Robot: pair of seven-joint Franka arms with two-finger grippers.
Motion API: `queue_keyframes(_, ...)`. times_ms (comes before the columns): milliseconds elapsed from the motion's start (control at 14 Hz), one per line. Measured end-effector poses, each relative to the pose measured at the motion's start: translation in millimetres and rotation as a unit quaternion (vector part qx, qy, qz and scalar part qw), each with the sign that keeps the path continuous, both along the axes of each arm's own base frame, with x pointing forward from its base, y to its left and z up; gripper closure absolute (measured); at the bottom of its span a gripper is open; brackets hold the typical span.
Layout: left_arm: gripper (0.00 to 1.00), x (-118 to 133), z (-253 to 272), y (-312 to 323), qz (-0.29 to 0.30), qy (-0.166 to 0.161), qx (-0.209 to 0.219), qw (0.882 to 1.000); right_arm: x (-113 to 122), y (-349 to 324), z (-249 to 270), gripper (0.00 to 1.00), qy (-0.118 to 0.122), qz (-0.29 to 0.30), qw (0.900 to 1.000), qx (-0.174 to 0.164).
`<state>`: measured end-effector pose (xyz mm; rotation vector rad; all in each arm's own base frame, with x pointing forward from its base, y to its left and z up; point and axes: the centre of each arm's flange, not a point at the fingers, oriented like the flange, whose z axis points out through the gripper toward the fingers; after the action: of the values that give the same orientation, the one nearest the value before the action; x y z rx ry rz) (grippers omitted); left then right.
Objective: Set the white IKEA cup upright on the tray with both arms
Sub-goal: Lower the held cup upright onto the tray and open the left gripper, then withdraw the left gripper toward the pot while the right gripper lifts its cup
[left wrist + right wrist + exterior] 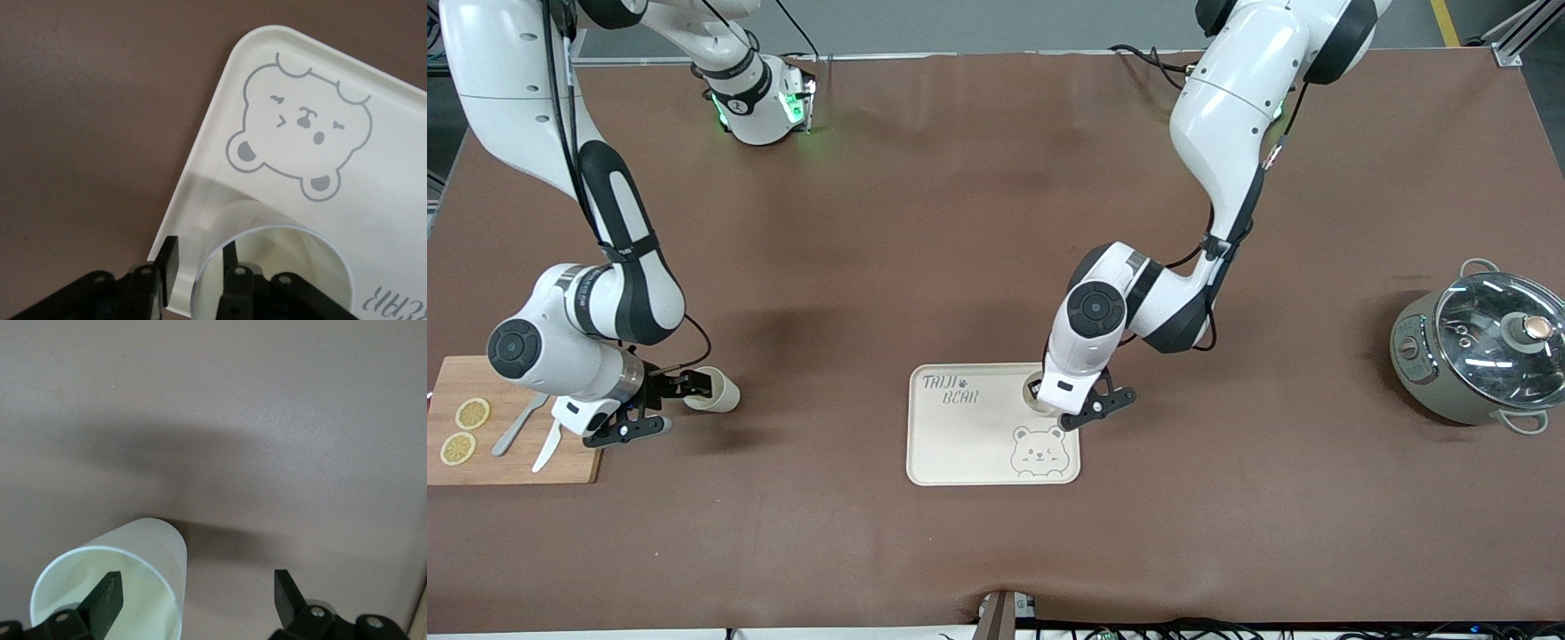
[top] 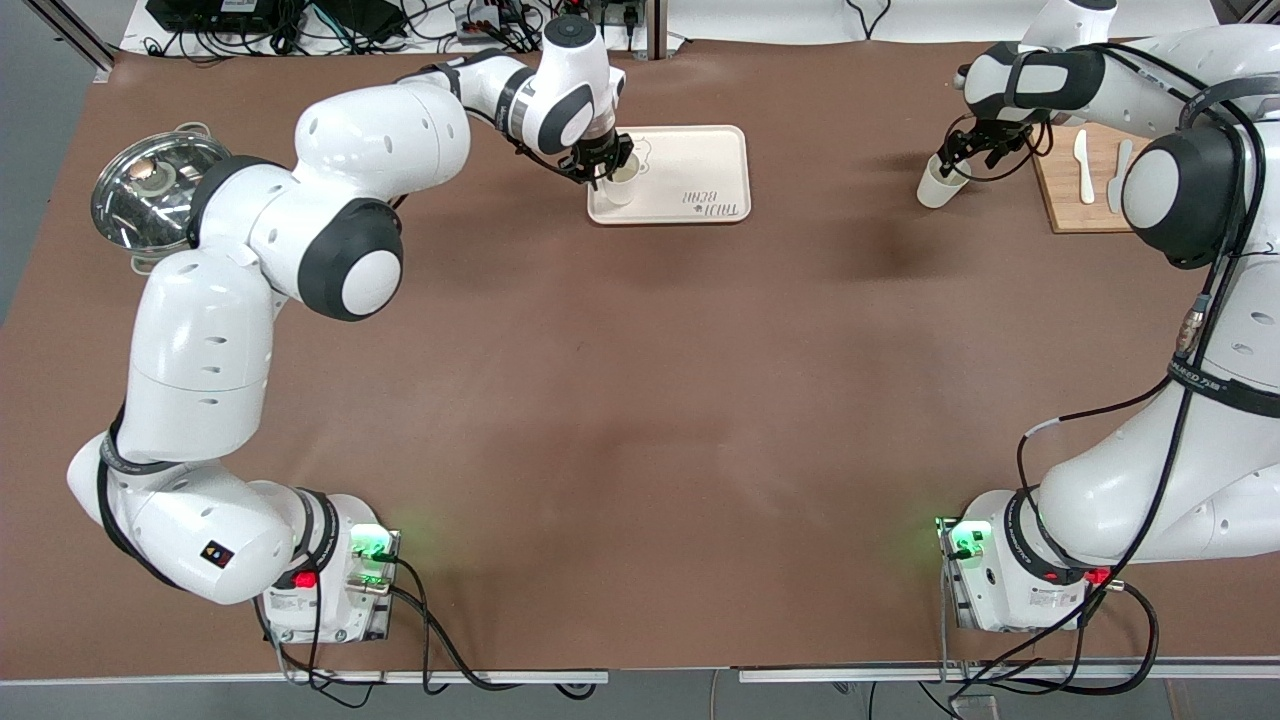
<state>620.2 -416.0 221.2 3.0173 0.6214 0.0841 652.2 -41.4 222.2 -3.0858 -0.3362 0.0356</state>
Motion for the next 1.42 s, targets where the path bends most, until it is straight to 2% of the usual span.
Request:
queue_keyframes(214, 0.32, 2.6, 8.4, -1.8, 0.002, -0.006, -0.004, 1.000, -2.8, 0.1, -4.6, 0.03, 0.001, 0.000, 1.000, 0.000)
queue_keyframes(285, 0.23, 3.0, 10.7, -2.1, 0.002, -0.007, -0.005, 1.000, -2.8, 0.3, -4.5, 0.10, 0.001, 0.000, 1.000, 0.000)
queue_keyframes(427, 0.02, 4.4, 17.6, -2.8, 0.002, -0.010, -0.006, 1.000, -2.6, 1.2, -4.5, 0.33, 0.001, 0.001, 1.000, 0.000)
queue_keyframes(641, 0.00, 7.6, 43.0, 3.0, 0.000, -0.008, -0.001, 1.000, -2.5, 2.2, -4.5, 0.65, 0.001, 0.001, 1.000, 0.000)
queue_keyframes(855, 0.00, 20.7, 102.3, 40.1, -0.033, 0.006, 0.019, 0.999, -2.3, 5.5, -3.3, 0.96, 0.001, 0.003, 1.000, 0.001)
queue_keyframes(1139, 0.00, 43.0, 198.8, 143.0, -0.087, 0.021, 0.034, 0.995, 2.4, 13.1, 2.9, 0.96, -0.008, 0.000, 1.000, 0.001)
queue_keyframes(1282, 0.00, 50.8, 222.3, 198.7, -0.120, 0.030, 0.039, 0.992, 13.4, 28.8, 19.6, 0.96, -0.015, -0.028, 0.999, 0.003)
queue_keyframes(1424, 0.00, 56.6, 235.6, 253.8, -0.161, 0.033, 0.041, 0.985, 30.1, 71.0, 57.1, 0.96, -0.012, -0.073, 0.997, 0.008)
